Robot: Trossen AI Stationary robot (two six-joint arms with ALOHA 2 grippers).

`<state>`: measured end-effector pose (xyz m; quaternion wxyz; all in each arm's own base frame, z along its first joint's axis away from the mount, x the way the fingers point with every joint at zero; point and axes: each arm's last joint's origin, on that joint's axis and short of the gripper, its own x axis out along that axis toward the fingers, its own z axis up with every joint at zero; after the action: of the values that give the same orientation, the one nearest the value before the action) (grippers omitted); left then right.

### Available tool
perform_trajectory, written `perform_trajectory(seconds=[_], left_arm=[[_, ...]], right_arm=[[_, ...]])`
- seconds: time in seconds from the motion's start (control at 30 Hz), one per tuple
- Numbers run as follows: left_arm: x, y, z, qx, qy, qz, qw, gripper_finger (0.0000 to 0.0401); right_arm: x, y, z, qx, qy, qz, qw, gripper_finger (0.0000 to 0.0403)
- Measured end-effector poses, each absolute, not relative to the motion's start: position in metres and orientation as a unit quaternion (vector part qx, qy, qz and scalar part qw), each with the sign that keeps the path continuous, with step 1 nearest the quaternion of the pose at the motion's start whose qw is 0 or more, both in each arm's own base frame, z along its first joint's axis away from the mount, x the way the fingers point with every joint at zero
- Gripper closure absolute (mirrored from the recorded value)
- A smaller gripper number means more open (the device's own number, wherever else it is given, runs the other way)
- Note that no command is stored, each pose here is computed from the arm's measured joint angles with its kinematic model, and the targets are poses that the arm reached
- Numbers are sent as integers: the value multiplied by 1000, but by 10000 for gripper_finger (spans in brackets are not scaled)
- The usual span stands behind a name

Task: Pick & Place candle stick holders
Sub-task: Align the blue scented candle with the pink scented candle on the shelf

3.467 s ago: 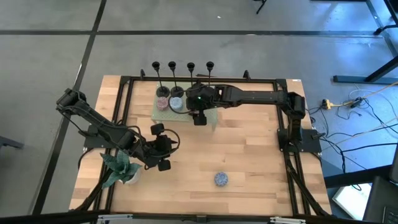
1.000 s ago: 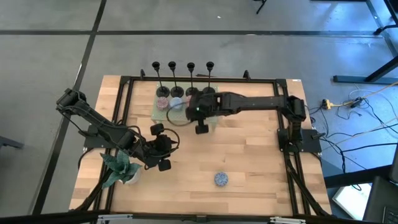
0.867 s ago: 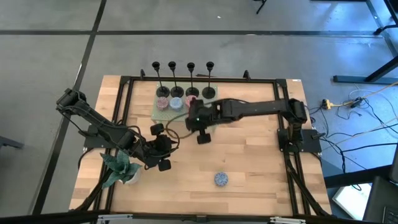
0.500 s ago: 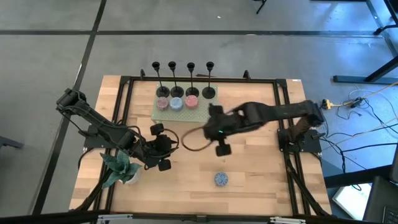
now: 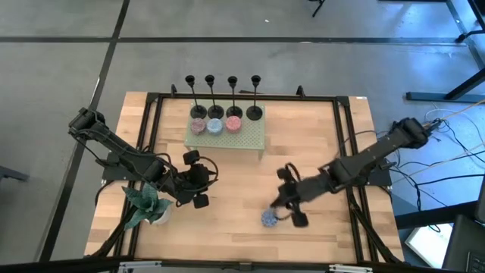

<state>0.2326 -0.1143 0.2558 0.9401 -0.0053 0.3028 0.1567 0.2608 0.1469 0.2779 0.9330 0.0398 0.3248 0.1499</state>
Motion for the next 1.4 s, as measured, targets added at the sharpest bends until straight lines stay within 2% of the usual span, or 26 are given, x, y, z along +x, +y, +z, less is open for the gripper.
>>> perform_trajectory(seconds=[0.1, 0.37, 0.67, 1.0, 1.2, 1.4], left_arm=[[234, -114, 257, -7, 293, 163, 942, 303], [234, -114, 258, -6, 288, 168, 943, 303], [235, -115, 259, -14, 280, 167, 945, 303], [235, -115, 259, -16, 278, 166, 946, 303], [235, -115, 259, -17, 278, 166, 946, 303], [235, -115, 259, -16, 277, 166, 946, 303]], right_arm=[[253, 156, 261, 58, 287, 178, 940, 390], [252, 156, 231, 36, 299, 174, 937, 358], [253, 157, 232, 45, 294, 188, 936, 250], [261, 163, 204, 51, 356, 183, 915, 112], [266, 167, 184, 24, 382, 181, 906, 71], [271, 170, 161, 13, 413, 186, 891, 54]])
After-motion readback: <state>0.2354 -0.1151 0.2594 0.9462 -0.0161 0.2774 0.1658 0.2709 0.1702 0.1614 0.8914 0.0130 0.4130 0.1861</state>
